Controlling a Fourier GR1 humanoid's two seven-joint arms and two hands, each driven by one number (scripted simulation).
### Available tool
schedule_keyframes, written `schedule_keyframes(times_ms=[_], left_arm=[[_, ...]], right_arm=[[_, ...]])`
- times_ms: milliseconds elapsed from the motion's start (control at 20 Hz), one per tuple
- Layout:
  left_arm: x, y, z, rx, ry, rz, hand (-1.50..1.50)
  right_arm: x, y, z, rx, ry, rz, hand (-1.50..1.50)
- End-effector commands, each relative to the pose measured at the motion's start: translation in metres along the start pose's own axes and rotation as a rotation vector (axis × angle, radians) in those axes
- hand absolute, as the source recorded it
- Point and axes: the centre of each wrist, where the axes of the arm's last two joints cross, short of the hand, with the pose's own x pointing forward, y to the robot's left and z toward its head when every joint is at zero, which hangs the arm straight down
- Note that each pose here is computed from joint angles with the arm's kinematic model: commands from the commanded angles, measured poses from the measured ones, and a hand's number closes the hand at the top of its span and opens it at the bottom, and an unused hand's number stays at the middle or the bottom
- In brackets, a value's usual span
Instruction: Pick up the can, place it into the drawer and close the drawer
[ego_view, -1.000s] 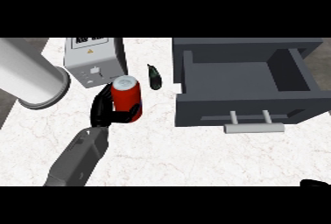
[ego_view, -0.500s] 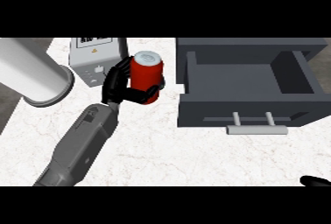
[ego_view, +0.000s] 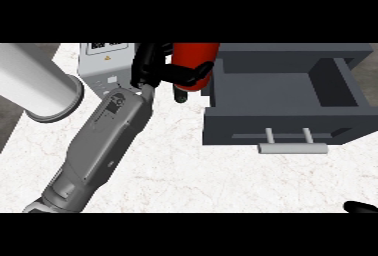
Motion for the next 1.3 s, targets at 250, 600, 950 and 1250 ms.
schedule_keyframes(times_ms=[250, 600, 950, 1250], left_arm=[[0.068, -0.074, -0.023, -0.017, -0.018, -0.060, 1.50], [0.103, -0.096, -0.046, -0.044, 0.027, -0.088, 1.50], [0.113, -0.111, -0.056, -0.029, 0.041, -0.146, 1.50], [0.122, -0.121, -0.062, 0.016, 0.039, -0.192, 1.50]], right_arm=[[0.004, 0.000, 0.001, 0.004, 0.003, -0.002, -1.50], [0.002, -0.002, -0.011, 0.003, -0.011, -0.003, -1.50], [0.004, -0.003, -0.015, 0.029, -0.027, -0.008, -1.50], [0.013, 0.007, -0.027, 0.048, -0.042, -0.020, -1.50]])
